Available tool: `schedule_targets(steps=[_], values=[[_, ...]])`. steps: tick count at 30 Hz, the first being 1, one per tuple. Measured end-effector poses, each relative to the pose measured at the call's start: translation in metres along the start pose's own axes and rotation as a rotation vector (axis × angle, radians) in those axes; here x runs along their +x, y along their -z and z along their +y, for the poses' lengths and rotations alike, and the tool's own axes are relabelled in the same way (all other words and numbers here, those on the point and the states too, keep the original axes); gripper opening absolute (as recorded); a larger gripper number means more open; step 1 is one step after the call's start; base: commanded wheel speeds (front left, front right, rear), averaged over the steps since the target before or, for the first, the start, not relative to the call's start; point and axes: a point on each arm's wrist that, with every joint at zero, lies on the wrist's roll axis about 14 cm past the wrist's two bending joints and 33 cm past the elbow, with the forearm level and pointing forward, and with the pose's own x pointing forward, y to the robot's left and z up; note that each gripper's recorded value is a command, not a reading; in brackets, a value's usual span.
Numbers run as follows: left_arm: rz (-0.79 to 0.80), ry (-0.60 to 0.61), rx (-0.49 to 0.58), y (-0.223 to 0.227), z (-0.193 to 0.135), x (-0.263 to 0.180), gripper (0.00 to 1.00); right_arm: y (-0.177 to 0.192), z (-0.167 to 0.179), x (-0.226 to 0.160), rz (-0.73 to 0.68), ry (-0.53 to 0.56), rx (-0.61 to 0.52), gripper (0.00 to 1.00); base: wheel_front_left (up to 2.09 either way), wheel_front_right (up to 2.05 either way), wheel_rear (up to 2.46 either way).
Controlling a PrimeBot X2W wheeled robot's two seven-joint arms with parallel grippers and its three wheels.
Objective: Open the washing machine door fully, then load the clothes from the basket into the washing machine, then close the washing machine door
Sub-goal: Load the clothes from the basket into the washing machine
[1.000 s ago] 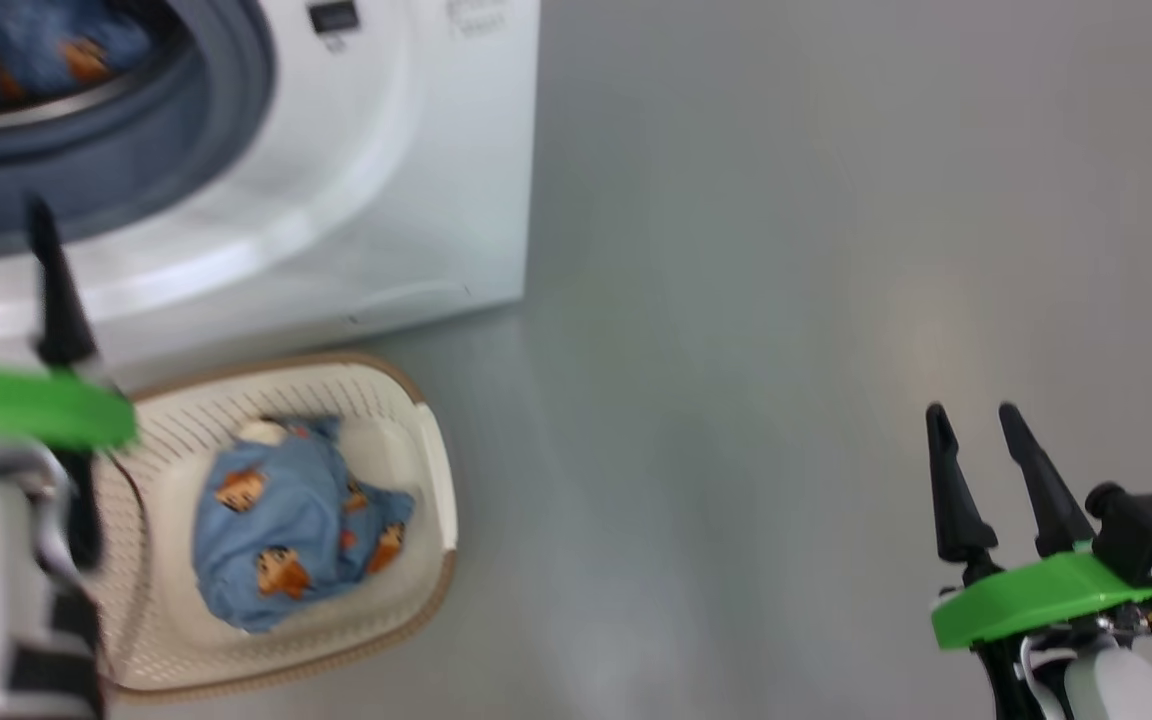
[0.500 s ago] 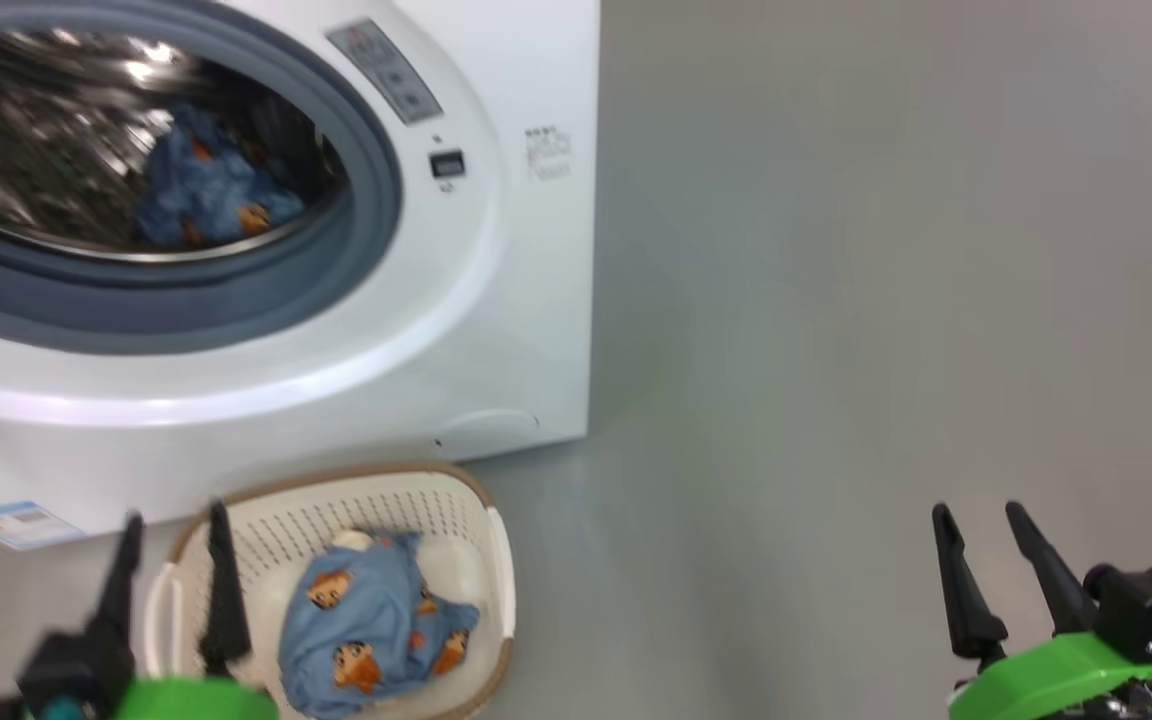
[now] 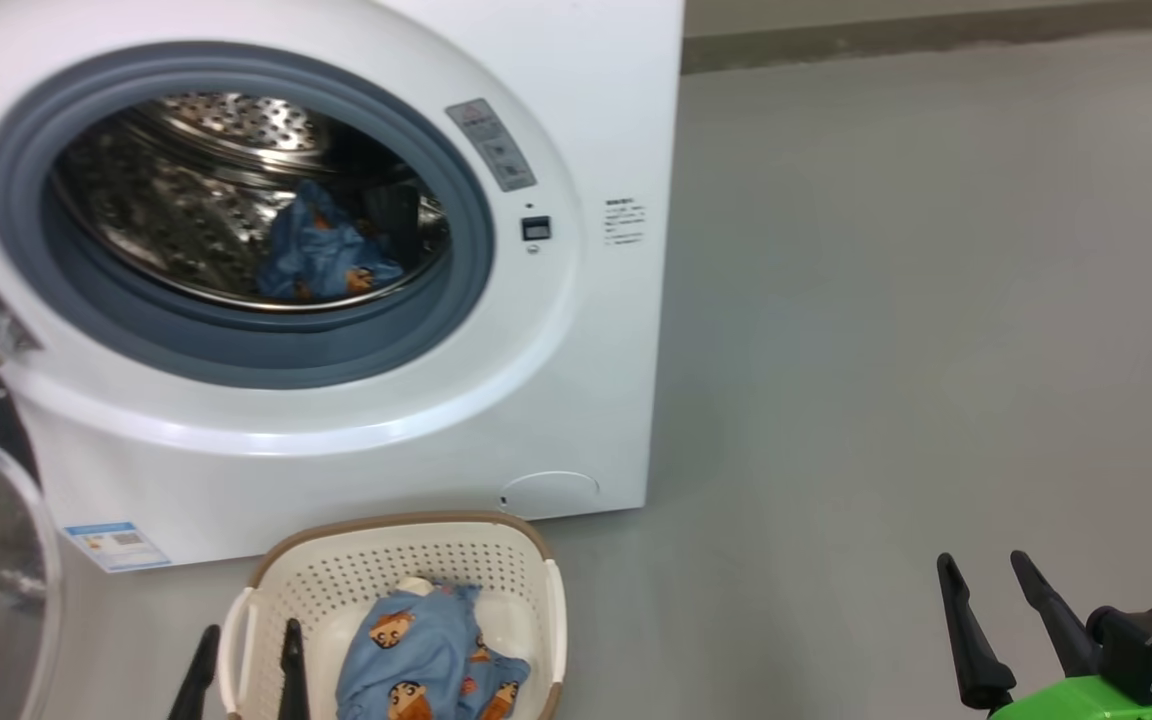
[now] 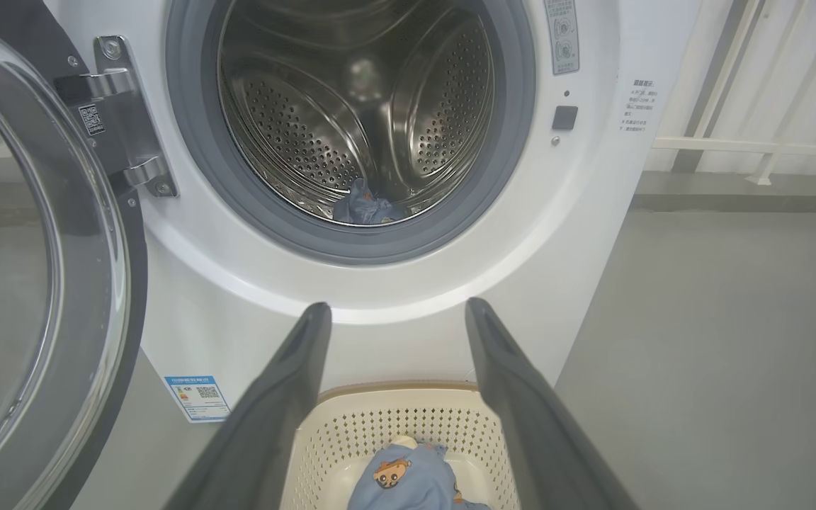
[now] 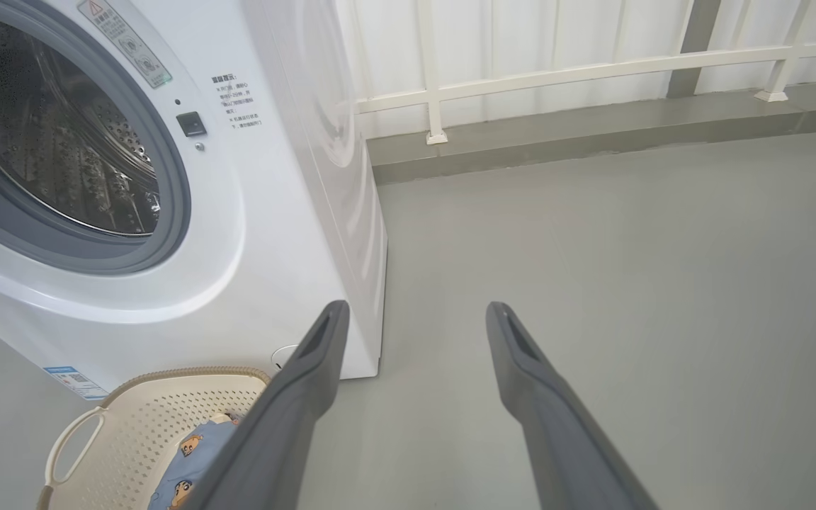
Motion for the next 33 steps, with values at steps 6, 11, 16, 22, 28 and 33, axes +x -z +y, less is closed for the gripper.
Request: schedule_targets(steps=[6, 11, 16, 22, 28, 33], values=[[-0.010, -0.021, -0.008, -0.002, 0.005, -0.012, 1.00, -0.001, 0.010, 0.000, 0.005, -0.034, -0.006, 1.00, 0.00, 0.00, 0.00], [-0.014, -0.022, -0.011, -0.003, 0.005, -0.015, 1.00, -0.003, 0.015, 0.002, 0.001, -0.048, -0.009, 1.00, 0.00, 0.00, 0.00], [-0.014, -0.016, -0.012, -0.003, 0.003, -0.015, 1.00, -0.004, 0.016, 0.001, -0.003, -0.050, -0.009, 1.00, 0.00, 0.00, 0.00], [-0.009, 0.002, -0.013, -0.001, -0.001, -0.013, 1.00, -0.003, 0.014, 0.000, 0.004, -0.044, -0.008, 1.00, 0.00, 0.00, 0.00], [0.003, 0.005, -0.013, 0.002, -0.002, -0.012, 1.00, -0.001, 0.013, 0.001, 0.012, -0.041, -0.007, 1.00, 0.00, 0.00, 0.00], [0.035, 0.005, -0.011, 0.012, -0.003, -0.009, 1.00, 0.003, 0.013, 0.003, 0.025, -0.041, -0.006, 1.00, 0.00, 0.00, 0.00]])
